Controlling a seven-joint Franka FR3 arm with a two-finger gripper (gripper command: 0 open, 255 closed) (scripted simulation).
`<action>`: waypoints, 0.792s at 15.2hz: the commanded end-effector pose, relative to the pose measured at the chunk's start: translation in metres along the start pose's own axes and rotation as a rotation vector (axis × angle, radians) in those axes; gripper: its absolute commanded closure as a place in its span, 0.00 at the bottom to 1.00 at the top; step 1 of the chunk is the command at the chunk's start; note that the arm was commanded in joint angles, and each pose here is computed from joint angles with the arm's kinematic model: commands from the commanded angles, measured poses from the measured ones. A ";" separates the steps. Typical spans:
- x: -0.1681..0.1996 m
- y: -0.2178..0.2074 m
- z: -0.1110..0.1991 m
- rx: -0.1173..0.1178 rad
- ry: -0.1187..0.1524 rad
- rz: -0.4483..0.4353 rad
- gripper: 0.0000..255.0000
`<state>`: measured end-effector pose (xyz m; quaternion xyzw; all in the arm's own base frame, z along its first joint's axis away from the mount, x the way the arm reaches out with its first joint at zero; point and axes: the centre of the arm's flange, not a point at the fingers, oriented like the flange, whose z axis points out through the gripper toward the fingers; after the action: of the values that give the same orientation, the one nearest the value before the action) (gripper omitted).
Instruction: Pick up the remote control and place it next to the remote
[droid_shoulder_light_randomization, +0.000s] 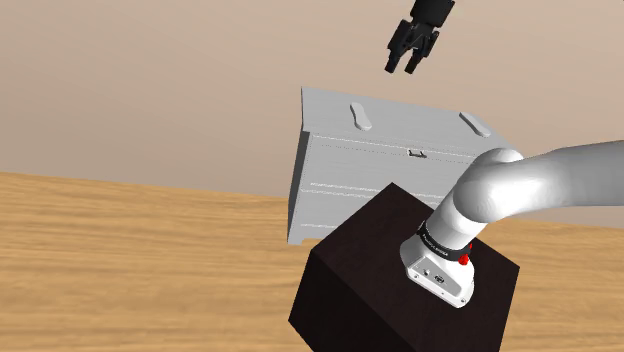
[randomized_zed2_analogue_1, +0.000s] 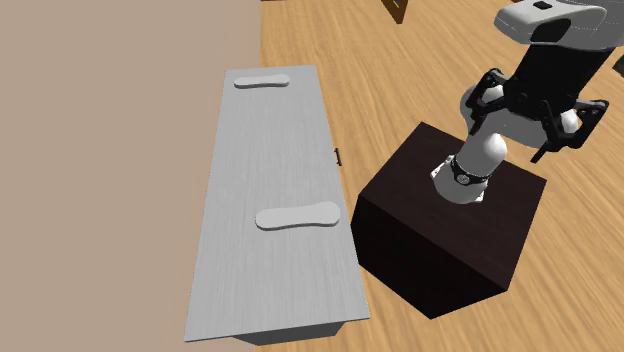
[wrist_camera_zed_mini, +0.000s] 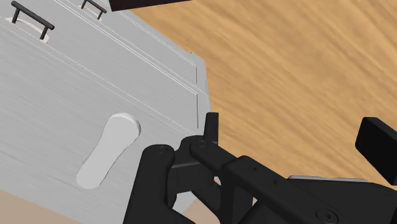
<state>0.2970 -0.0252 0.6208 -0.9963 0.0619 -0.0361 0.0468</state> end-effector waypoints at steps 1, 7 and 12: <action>0.000 0.000 0.000 0.000 0.000 0.000 0.00; 0.054 0.036 0.044 -0.017 -0.007 0.101 0.00; 0.096 0.071 0.081 -0.032 -0.014 0.186 0.00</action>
<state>0.3852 -0.0921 0.5446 -0.9884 0.1456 -0.0243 0.0360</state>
